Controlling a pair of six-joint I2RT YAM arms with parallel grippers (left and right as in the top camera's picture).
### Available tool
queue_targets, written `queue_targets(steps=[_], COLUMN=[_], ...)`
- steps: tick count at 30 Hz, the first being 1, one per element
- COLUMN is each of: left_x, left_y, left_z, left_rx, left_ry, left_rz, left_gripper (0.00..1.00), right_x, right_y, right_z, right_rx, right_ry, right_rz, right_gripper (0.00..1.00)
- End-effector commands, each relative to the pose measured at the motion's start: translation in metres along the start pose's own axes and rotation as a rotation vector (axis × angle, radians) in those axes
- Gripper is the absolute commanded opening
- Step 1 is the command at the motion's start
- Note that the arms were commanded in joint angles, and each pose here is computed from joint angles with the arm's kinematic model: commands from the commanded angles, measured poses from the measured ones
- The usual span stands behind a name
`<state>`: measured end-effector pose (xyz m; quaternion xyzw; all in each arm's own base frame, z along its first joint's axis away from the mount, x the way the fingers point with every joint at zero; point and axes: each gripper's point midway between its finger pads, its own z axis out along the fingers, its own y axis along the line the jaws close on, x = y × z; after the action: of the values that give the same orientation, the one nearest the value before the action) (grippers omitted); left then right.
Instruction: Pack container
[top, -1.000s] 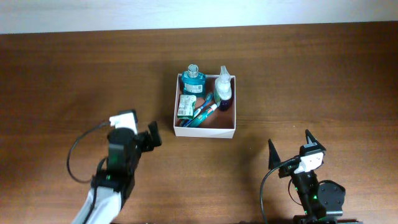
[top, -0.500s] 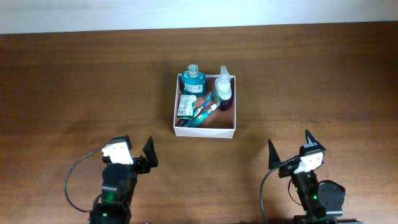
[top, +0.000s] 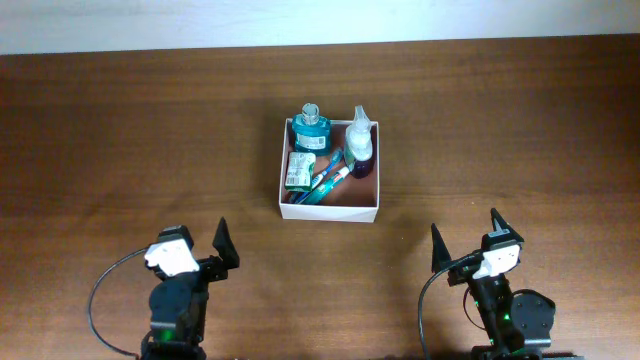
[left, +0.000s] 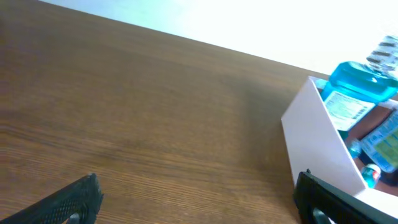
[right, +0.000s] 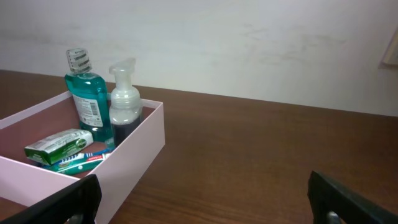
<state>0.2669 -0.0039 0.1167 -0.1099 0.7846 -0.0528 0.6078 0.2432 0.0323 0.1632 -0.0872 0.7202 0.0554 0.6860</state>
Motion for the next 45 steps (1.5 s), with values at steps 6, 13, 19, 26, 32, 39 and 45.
queue_targets(steps=[6, 13, 19, 26, 32, 39, 45], left_x=[0.008, -0.004, -0.009, -0.024, -0.042, -0.043, -0.043], left_y=[0.021, 0.031, 0.030, 0.024, 0.022, 0.021, 0.021], left_z=[-0.006, -0.011, -0.017, -0.023, -0.031, -0.032, -0.032], left_rx=[-0.077, -0.113, -0.110, -0.089, -0.095, -0.088, -0.088], left_ry=[0.027, -0.021, -0.045, -0.111, -0.199, -0.203, -0.203], left_rz=[0.048, 0.111, 0.226, 0.317, 0.305, 0.304, 0.304], left_gripper=[0.99, 0.99, 0.99, 0.99, 1.00, 0.99, 1.00], right_x=[0.002, 0.002, 0.002, 0.002, 0.002, 0.001, 0.002], right_y=[0.001, 0.001, 0.001, 0.001, 0.001, 0.001, 0.001], right_z=[0.000, 0.000, 0.000, 0.000, 0.000, 0.000, 0.000], right_rx=[-0.002, -0.002, -0.002, -0.002, -0.002, -0.002, -0.002], right_ry=[0.001, 0.001, 0.001, 0.001, 0.001, 0.001, 0.001], right_rz=[0.009, 0.009, 0.009, 0.009, 0.009, 0.009, 0.009], right_gripper=[0.99, 0.98, 0.99, 0.99, 0.99, 0.99, 0.98])
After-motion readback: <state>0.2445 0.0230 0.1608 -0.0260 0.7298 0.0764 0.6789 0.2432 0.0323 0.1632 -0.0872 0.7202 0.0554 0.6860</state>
